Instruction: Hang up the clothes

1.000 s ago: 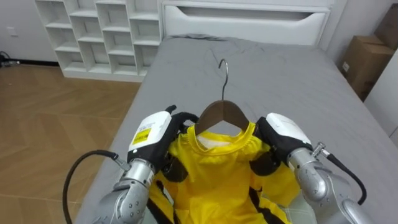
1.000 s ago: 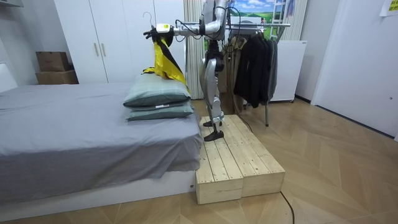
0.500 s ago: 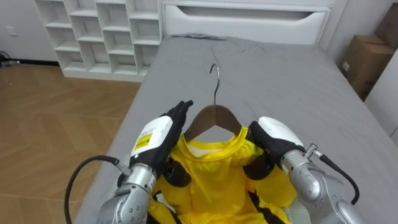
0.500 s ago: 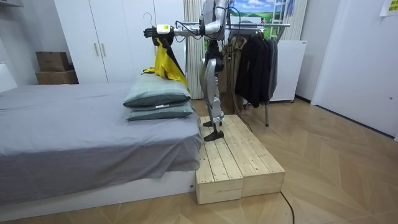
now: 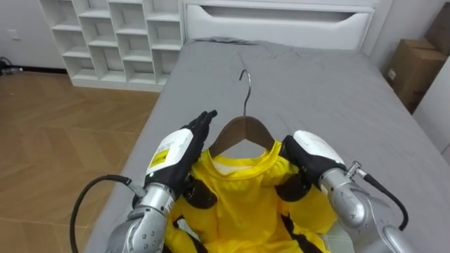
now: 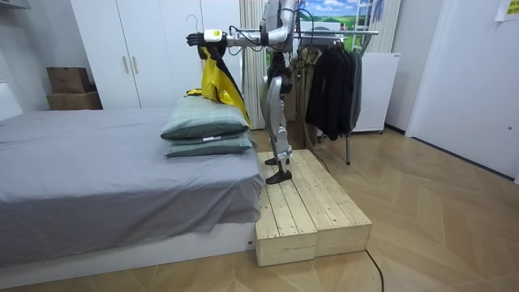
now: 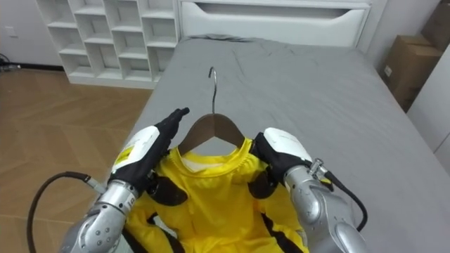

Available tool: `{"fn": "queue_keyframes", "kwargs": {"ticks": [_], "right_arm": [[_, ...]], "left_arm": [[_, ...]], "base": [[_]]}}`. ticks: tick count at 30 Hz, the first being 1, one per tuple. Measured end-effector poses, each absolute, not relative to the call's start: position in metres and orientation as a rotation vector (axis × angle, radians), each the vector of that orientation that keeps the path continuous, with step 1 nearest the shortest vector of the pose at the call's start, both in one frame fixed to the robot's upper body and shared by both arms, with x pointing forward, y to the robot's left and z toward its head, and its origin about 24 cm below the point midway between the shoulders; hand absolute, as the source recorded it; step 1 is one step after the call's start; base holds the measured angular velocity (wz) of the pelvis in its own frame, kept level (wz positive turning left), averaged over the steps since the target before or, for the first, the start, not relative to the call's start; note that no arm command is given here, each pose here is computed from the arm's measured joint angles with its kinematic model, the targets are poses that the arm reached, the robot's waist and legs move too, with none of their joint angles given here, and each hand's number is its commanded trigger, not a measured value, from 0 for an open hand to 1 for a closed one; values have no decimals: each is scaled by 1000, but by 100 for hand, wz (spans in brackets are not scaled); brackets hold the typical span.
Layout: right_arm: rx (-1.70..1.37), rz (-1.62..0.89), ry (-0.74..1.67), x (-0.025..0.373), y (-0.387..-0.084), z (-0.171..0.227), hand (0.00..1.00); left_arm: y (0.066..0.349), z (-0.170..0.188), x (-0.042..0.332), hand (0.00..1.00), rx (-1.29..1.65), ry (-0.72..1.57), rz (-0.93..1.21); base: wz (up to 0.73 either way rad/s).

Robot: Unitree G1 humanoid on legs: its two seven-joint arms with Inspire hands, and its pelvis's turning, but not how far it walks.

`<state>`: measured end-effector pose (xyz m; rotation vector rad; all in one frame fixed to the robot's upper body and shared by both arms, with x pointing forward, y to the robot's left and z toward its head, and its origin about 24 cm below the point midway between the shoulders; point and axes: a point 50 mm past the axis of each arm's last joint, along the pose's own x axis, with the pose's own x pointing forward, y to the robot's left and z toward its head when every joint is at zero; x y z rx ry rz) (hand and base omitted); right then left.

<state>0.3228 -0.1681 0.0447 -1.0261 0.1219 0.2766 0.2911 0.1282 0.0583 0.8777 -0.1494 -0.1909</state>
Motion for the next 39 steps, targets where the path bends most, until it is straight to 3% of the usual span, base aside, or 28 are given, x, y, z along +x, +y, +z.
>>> {"fn": "queue_keyframes", "kwargs": {"ticks": [11, 20, 23, 30, 35, 39], "right_arm": [[-933, 125, 195, 313, -212, 33, 100], [-901, -66, 348, 282, -272, 11, 100], [-886, -116, 373, 273, -285, 8, 100], [-938, -178, 427, 254, -305, 3, 100], [-928, -217, 434, 252, -313, 6, 100], [-934, -244, 422, 252, -316, 10, 100]], "left_arm": [[170, 73, 295, 0, 750, -139, -13], [238, 65, 266, 0, 623, -57, 251], [262, 49, 247, 0, 546, 26, 342], [312, -29, 181, 0, 471, 426, 516], [320, -75, 138, 0, 287, 655, 602], [323, -112, 82, 0, 193, 902, 693]], "base": [[1], [1], [-4], [3], [5], [-15]]}}
